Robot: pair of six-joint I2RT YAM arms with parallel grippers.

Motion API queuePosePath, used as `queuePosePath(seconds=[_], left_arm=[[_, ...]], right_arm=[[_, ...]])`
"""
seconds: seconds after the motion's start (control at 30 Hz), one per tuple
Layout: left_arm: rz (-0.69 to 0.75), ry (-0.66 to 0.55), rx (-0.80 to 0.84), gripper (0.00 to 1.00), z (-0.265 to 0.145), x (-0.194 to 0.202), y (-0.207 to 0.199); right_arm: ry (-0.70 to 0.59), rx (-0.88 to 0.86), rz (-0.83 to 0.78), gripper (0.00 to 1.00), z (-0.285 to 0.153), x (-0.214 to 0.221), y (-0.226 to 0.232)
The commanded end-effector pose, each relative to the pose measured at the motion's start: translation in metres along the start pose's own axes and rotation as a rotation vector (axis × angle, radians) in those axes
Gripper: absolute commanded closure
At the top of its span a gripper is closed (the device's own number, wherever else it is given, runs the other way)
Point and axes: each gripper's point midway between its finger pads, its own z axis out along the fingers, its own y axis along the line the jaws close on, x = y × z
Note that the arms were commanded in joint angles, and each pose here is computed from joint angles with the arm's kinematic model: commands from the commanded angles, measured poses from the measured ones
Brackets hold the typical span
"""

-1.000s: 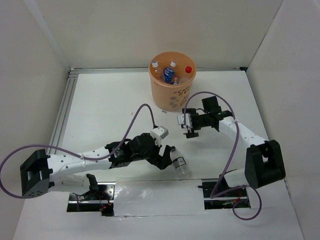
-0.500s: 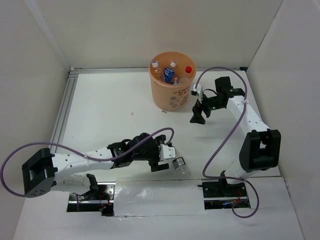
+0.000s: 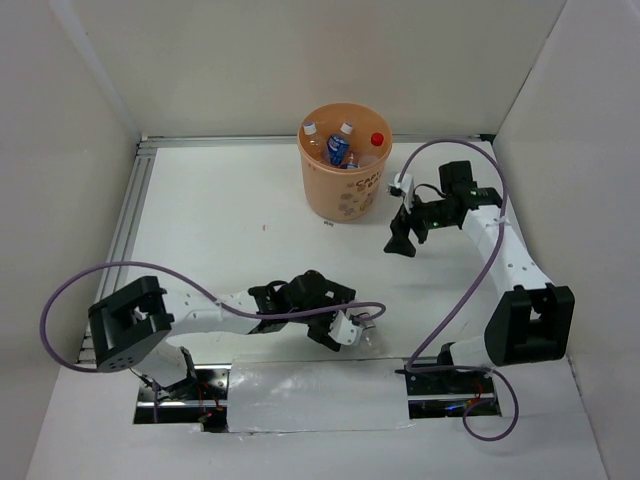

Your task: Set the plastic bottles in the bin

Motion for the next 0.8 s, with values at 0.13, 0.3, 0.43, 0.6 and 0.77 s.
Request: queuePosePath(seconds=[0.13, 0.3, 0.43, 0.6, 0.77], left_arm=[[0.195, -0.166, -0.067, 0.00, 0.032, -0.048, 0.033], [0.202, -0.188, 0.006, 0.00, 0.049, -0.052, 0.022], [0.194, -0.206, 0.079, 0.05, 0.063, -0.054, 0.002], [0.140, -0.200, 0.116, 0.08, 0.078, -0.047, -0.012], [0.076, -0.197, 0.086, 0.08, 0.095, -0.042, -0.008]], right_arm=[[-0.050, 0.059, 0.032, 0.09, -0.027, -0.002, 0.002], [-0.058, 0.060, 0.062, 0.09, -0.032, 0.006, 0.003], [-0.071, 0.076, 0.058, 0.09, -0.037, 0.004, -0.002], [-0.072, 0.084, 0.063, 0.09, -0.039, 0.005, -0.003], [-0.071, 0.073, 0.099, 0.09, -0.040, 0.011, 0.003]])
